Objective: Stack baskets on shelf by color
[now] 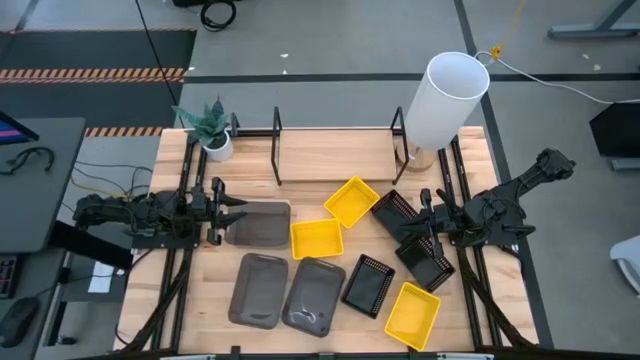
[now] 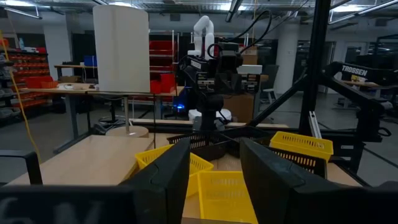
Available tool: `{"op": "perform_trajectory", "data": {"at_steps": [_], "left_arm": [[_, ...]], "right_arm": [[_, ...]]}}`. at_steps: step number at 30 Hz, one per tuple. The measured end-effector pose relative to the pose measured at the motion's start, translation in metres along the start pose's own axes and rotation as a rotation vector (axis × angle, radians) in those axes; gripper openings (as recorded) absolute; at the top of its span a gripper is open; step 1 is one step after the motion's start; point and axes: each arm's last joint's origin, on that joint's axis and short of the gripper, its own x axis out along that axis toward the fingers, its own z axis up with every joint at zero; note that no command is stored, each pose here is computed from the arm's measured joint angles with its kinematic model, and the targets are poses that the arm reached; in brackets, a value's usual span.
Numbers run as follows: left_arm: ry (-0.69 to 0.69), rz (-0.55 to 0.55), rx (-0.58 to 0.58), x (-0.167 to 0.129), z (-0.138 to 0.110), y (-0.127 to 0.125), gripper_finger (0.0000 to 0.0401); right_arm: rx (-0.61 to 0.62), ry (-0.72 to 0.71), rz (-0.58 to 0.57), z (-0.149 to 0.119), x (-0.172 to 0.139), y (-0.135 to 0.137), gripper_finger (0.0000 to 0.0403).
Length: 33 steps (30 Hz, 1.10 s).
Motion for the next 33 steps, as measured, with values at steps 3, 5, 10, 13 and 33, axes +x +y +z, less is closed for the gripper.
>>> {"op": "perform_trajectory", "data": {"at_steps": [3, 5, 10, 13, 33], "left_arm": [[0.0, 0.0, 0.0, 0.0, 0.0, 0.0, 0.0151], [0.0, 0.0, 0.0, 0.0, 0.0, 0.0, 0.0151], [0.0, 0.0, 0.0, 0.0, 0.0, 0.0, 0.0151], [0.0, 0.0, 0.0, 0.0, 0.0, 0.0, 0.0151], [0.001, -0.002, -0.059, 0.0, -0.0001, -0.0002, 0.0148]], "right_arm": [[0.0, 0.0, 0.0, 0.0, 0.0, 0.0, 0.0023], [0.0, 0.0, 0.0, 0.0001, 0.0, 0.0, 0.0023], [0.0, 0.0, 0.0, 0.0, 0.0, 0.0, 0.0023], [0.0, 0.0, 0.0, 0.0, 0.0, 0.0, 0.0023], [0.0, 0.0, 0.0, 0.0, 0.0, 0.0, 0.0023]]}}
